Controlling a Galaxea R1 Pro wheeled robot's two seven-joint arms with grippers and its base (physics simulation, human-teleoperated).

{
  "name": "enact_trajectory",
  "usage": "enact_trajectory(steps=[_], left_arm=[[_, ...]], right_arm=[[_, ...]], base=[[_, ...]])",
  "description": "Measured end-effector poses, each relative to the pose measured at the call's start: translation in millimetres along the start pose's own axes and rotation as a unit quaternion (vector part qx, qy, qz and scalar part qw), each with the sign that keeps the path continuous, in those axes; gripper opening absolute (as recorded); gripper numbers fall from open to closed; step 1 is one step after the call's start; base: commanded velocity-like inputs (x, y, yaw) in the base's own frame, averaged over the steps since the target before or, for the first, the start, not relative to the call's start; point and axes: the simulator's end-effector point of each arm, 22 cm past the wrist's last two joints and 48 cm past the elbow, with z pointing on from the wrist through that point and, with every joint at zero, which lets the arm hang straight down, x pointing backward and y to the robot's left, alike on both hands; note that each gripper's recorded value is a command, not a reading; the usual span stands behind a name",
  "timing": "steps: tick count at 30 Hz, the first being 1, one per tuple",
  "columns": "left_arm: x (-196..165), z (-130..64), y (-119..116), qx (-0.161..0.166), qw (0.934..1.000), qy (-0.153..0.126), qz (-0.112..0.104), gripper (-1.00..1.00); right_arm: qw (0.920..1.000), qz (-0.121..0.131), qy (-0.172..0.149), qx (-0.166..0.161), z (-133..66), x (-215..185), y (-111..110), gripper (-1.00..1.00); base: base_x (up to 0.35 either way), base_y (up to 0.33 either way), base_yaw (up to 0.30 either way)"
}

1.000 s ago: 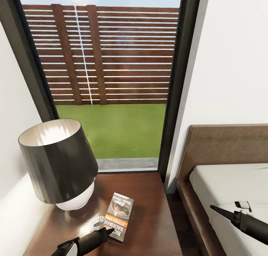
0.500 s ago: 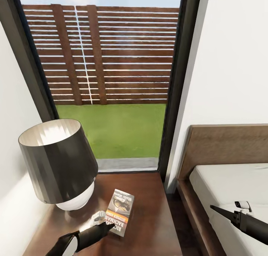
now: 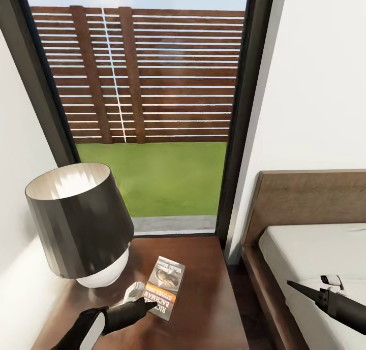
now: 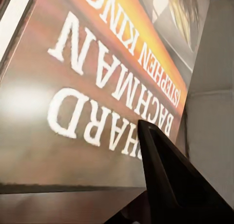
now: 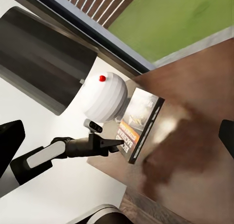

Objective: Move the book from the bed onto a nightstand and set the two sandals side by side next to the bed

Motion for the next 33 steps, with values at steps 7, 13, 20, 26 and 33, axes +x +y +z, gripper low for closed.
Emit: enact_trajectory(steps=[7, 13, 20, 26, 33], left_arm=[[-0.2, -0.5, 3.1, -0.007, 1.0, 0.001, 0.0, -1.0], [-1.9, -2.2, 28.6, -0.066, 0.9978, -0.001, 0.0, -1.0], [-2.8, -3.1, 35.4, -0.082, 0.9966, -0.002, -0.003, -1.0], [-3.7, -3.2, 36.0, -0.084, 0.9964, -0.003, -0.003, -1.0], [-3.5, -2.8, 36.1, -0.086, 0.9963, -0.003, -0.002, -1.0]], right_arm=[[1.0, 0.0, 0.0, 0.0, 0.0, 0.0, 0.0, 1.0], [1.0, 0.001, 0.0, 0.0, 0.5, 0.4, 0.0, 1.0], [1.0, 0.001, 0.0, 0.0, 0.6, 0.6, -0.1, 1.0], [1.0, 0.001, 0.0, 0.0, 0.7, 0.7, -0.2, 1.0], [1.0, 0.0, 0.0, 0.0, 0.7, 0.7, -0.2, 1.0]], base=[[0.0, 0.0, 0.0], [0.0, 0.0, 0.0], [0.0, 0.0, 0.0], [0.0, 0.0, 0.0], [0.0, 0.0, 0.0]])
